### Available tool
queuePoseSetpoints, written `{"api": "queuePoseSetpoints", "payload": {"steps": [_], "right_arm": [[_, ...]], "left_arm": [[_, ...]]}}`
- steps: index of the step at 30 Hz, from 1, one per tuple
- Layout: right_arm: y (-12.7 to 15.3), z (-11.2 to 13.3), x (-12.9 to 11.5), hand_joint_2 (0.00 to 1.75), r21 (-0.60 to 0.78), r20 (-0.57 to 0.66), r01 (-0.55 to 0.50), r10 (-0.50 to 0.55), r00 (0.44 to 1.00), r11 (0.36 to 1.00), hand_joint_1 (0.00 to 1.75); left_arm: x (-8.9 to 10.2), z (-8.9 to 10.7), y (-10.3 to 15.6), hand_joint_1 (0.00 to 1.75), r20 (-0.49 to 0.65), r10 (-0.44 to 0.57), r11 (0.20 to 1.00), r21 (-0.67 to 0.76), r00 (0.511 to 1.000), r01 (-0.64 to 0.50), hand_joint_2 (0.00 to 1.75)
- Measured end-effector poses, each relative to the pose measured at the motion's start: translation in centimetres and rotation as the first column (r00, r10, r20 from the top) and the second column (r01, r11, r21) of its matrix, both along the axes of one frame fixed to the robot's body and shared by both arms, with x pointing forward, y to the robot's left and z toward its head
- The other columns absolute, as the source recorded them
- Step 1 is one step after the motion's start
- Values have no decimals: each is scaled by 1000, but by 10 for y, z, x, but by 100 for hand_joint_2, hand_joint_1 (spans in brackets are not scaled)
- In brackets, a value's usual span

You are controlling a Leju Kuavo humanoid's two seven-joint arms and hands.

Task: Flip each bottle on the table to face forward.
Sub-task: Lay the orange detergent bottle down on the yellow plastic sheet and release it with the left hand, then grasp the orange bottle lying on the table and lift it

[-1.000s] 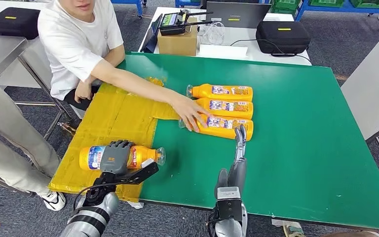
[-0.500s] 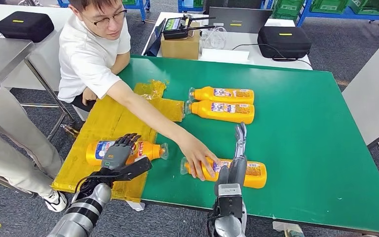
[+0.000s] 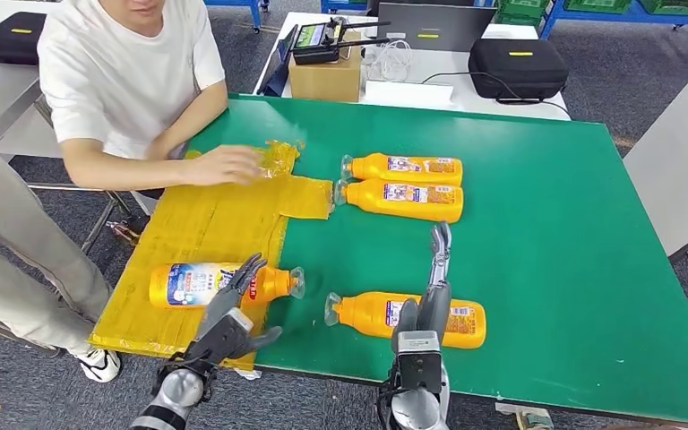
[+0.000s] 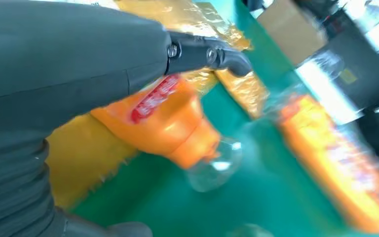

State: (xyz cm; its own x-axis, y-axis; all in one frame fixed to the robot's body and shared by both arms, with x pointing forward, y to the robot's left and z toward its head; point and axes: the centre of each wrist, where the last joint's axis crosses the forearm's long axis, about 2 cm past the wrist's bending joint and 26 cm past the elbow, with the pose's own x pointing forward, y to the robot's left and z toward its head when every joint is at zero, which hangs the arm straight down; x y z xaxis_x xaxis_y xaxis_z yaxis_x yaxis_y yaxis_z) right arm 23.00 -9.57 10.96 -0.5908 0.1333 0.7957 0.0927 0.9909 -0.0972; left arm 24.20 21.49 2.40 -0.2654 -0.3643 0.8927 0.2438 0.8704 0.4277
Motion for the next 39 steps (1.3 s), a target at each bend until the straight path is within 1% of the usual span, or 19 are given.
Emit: {"api": "queuePoseSetpoints", "payload": {"steps": [2, 5, 7, 9, 11, 13, 15, 17, 19, 22, 25, 28, 32, 39], "right_arm": [[-1, -2, -2, 0, -33, 12, 18, -18, 1000, 999, 0], [-1, -5, -5, 0, -102, 42, 38, -34, 999, 994, 0], [-2, -7, -5, 0, -145, 49, 40, -34, 998, 989, 0], [-4, -9, -6, 0, -247, 56, 46, -33, 998, 968, 0], [-9, -14, -7, 87, -392, 67, 55, -31, 997, 918, 0], [-17, -20, -10, 175, -493, 64, 60, -32, 997, 868, 0], [-25, -27, -12, 175, -565, 40, 50, -33, 999, 824, 0], [-38, -35, -16, 175, -650, 1, 34, -43, 999, 759, 0], [-54, -42, -23, 175, -725, -33, 25, -70, 997, 689, 0], [-78, -48, -33, 175, -791, -76, 15, -123, 990, 611, 0], [-98, -51, -39, 175, -831, -96, 13, -166, 982, 556, 0], [-110, -53, -41, 175, -855, -108, 11, -198, 974, 518, 0], [-120, -57, -42, 175, -878, -139, -17, -222, 965, 478, 0], [-129, -60, -44, 175, -888, -142, -21, -231, 963, 459, 0]], "left_arm": [[-5, 10, -11, 0, 54, 61, 992, -117, 997, -54, 175], [-1, 32, -24, 0, 118, 175, 952, -275, 977, -138, 175], [1, 43, -29, 0, 150, 216, 931, -328, 965, -158, 175], [1, 52, -32, 0, 195, 258, 910, -378, 946, -170, 175], [2, 62, -35, 0, 239, 312, 882, -432, 919, -187, 175], [3, 71, -35, 0, 266, 358, 859, -469, 895, -204, 175], [3, 78, -34, 0, 279, 402, 837, -498, 872, -227, 175], [2, 84, -33, 0, 284, 442, 815, -524, 851, -248, 175], [0, 88, -31, 0, 287, 462, 805, -532, 839, -261, 175], [-4, 91, -32, 0, 303, 456, 815, -520, 837, -256, 175], [-8, 96, -37, 0, 330, 429, 832, -507, 841, -225, 175], [-11, 100, -45, 0, 354, 382, 850, -497, 854, -174, 175], [-16, 103, -55, 0, 359, 335, 858, -498, 871, -124, 175], [-18, 104, -60, 0, 361, 317, 859, -500, 877, -105, 175]]}}
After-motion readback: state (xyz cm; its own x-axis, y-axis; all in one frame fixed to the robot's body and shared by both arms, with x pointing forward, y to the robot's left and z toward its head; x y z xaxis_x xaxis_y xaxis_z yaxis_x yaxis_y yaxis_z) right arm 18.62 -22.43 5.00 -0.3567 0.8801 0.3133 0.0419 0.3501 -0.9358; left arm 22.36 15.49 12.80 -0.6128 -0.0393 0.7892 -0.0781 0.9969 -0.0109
